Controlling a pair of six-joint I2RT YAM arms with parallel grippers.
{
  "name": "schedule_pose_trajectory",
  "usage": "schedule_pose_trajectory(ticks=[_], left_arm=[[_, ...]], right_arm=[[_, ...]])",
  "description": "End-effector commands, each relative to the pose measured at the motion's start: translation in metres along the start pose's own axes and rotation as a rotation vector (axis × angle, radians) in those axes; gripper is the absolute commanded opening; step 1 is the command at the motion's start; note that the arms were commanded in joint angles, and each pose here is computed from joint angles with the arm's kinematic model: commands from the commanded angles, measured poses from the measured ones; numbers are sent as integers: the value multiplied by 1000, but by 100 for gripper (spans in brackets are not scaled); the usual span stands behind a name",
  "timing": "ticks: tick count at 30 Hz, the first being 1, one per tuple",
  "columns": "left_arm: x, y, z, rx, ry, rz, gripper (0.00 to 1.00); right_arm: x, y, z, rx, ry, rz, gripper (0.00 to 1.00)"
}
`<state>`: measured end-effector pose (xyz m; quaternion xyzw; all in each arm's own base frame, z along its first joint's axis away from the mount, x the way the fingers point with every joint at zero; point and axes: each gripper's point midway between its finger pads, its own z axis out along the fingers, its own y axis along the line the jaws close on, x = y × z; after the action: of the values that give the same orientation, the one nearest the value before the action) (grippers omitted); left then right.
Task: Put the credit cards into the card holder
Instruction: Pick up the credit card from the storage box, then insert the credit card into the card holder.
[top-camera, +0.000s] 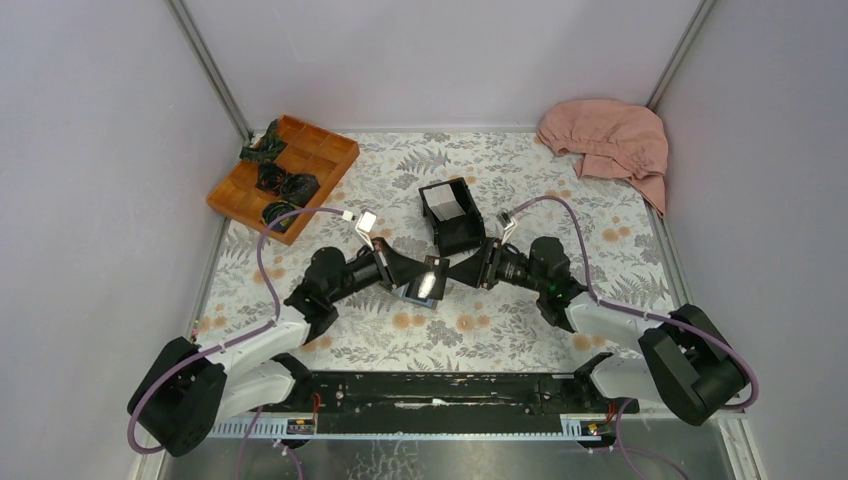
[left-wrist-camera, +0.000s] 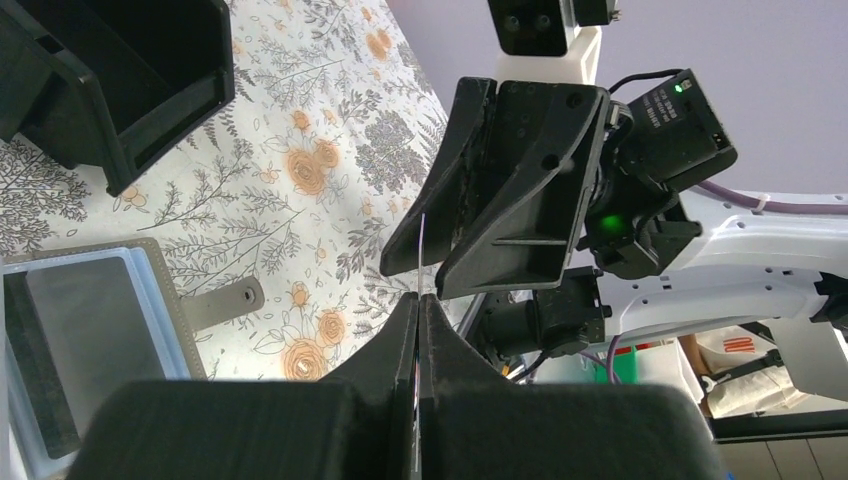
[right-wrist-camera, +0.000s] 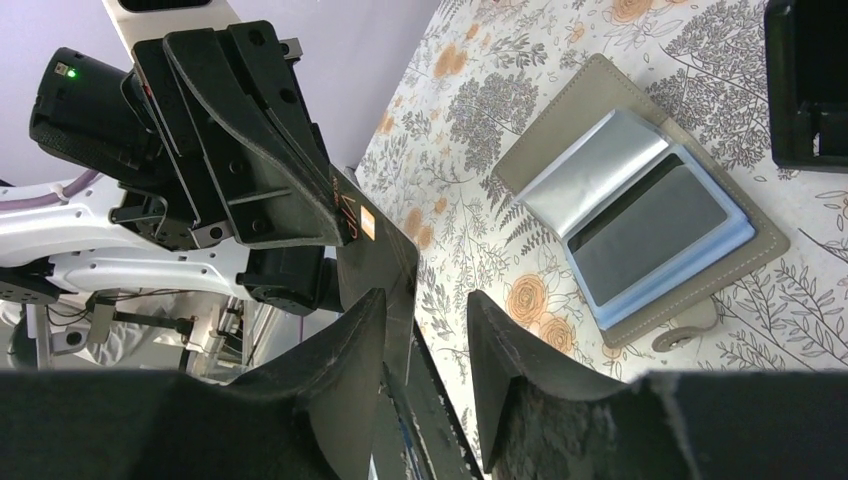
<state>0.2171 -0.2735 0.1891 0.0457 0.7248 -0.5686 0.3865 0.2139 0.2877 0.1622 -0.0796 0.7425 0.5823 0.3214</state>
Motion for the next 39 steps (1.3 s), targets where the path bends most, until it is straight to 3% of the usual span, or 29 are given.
schedule_pose_trajectory(ticks=[1, 6, 11, 13, 16, 19, 20, 22, 27, 29, 33, 39], left_arm=[[-13, -16, 0, 89, -44, 14, 0], [-12, -15, 1, 100, -42, 1, 0], [-12, -9, 2, 90, -39, -12, 0], [-12, -7, 3, 84, -42, -15, 0], [-15, -3, 4, 71, -52, -22, 0], [-18, 5, 5, 41, -62, -28, 0], [-20, 8, 5, 25, -65, -26, 4], [-24, 18, 5, -23, -71, -17, 30], [-30, 52, -5, -224, -81, 19, 58], [-32, 64, -12, -303, -87, 46, 63], [-34, 72, -21, -372, -88, 92, 60], [-19, 71, -21, -364, -32, 111, 35]], right_arm=[[-8, 20, 5, -92, -32, -32, 42], [-5, 22, 9, -114, -23, -20, 39], [-1, 27, 13, -140, -8, -12, 30], [1, 28, 14, -148, -5, -4, 23], [4, 31, 14, -162, -2, 13, 4], [5, 32, 13, -169, -5, 29, 0], [4, 32, 12, -168, -9, 34, 0], [3, 33, 12, -163, -18, 39, 0], [0, 22, 11, -89, -37, 42, 0], [1, 12, 11, -30, -38, 42, 0], [3, -9, 12, 82, -35, 48, 0], [7, -36, 17, 244, -38, 54, 0]])
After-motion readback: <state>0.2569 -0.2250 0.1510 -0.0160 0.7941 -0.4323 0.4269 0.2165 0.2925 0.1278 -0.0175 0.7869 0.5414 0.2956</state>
